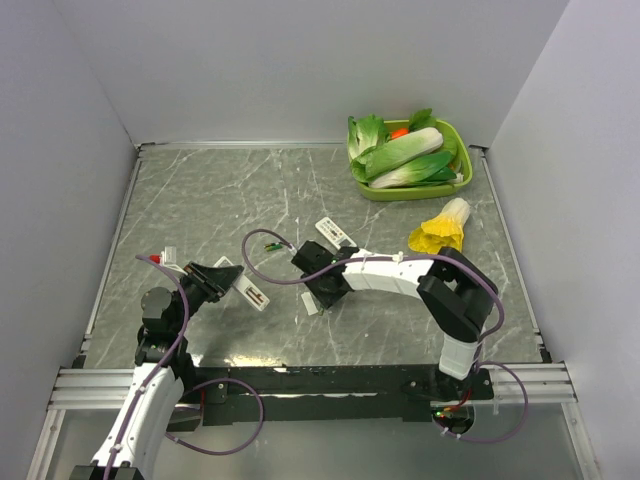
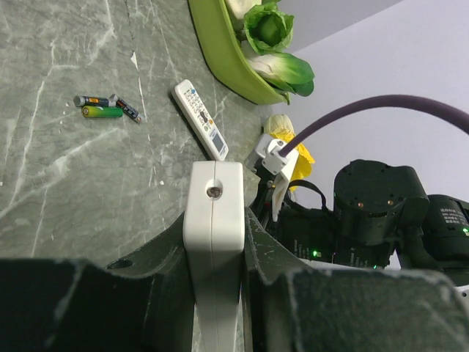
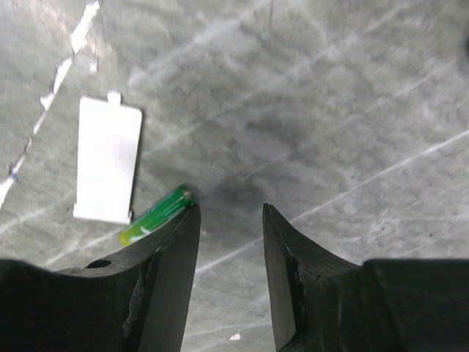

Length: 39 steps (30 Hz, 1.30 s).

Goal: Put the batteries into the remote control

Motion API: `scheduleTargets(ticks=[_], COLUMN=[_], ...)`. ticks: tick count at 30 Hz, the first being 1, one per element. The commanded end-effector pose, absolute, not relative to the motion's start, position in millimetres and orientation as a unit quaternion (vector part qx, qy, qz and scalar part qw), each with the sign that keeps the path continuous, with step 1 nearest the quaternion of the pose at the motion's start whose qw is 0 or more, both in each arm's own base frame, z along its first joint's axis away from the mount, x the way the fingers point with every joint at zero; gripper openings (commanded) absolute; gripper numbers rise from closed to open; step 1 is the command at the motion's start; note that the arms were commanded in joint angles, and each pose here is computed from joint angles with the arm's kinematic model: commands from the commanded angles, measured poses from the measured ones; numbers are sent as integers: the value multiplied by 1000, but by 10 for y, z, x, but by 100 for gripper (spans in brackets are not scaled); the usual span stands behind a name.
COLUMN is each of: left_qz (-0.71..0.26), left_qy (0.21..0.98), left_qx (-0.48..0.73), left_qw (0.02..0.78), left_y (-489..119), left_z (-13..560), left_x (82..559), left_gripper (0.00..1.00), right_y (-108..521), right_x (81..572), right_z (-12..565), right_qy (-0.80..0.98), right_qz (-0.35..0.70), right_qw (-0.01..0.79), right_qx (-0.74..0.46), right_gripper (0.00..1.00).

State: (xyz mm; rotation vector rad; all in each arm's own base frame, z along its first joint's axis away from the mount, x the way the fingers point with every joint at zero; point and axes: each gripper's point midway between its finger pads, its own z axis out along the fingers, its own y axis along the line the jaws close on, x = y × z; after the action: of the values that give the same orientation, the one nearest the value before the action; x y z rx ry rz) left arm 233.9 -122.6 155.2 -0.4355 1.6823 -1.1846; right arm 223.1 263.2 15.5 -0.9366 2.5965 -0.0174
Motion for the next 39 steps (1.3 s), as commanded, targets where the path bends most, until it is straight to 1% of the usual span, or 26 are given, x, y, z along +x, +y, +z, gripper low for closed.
scheduleTargets(ticks=[1,8,12,16,17,21,25,28,29,34,39], left_qz=[-491,-493,-495,-497,-498,-499,-501,-503,-503,-506,-507], left_qy=[697,696,695,693,692,692,691,690,690,688,687], left_qx=[-173,-174,-172,-173,-173,-172,-172,-172,-171,-170,-169], left_qw=[494,492,492,493,493,492,492,492,492,492,492], left_y=[-1245,-1250,-1256,-1255,-1258,-1262,-1265,-1267,-1271,-1277,-1287], left_z=[1428,1433,1459,1471,1475,1482,1479,1490,1494,1501,1508], left_x=[2299,2294,2291,2291,2289,2282,2276,2273,2271,2265,2260], left_gripper=[2,2,2,2,2,2,2,2,2,2,2], right_y=[2597,2725,2702,2753,2740,2833,2876,2921,2921,2915,2937], right_x=[2345,2443,2461,2407,2351,2282,2197,2168,2163,2181,2178], right_z=[-18,99,289,606,605,784,727,688,675,575,439], right_qy=[922,919,925,937,940,943,951,958,960,972,978], right_qz=[-35,-21,-11,46,56,117,139,143,141,112,94], right_qw=[181,199,218,251,248,262,243,224,220,196,177], right_qx=[-341,-340,-311,-240,-229,-169,-133,-103,-97,-67,-58], right_gripper=[47,46,44,45,45,48,49,46,43,38,36])
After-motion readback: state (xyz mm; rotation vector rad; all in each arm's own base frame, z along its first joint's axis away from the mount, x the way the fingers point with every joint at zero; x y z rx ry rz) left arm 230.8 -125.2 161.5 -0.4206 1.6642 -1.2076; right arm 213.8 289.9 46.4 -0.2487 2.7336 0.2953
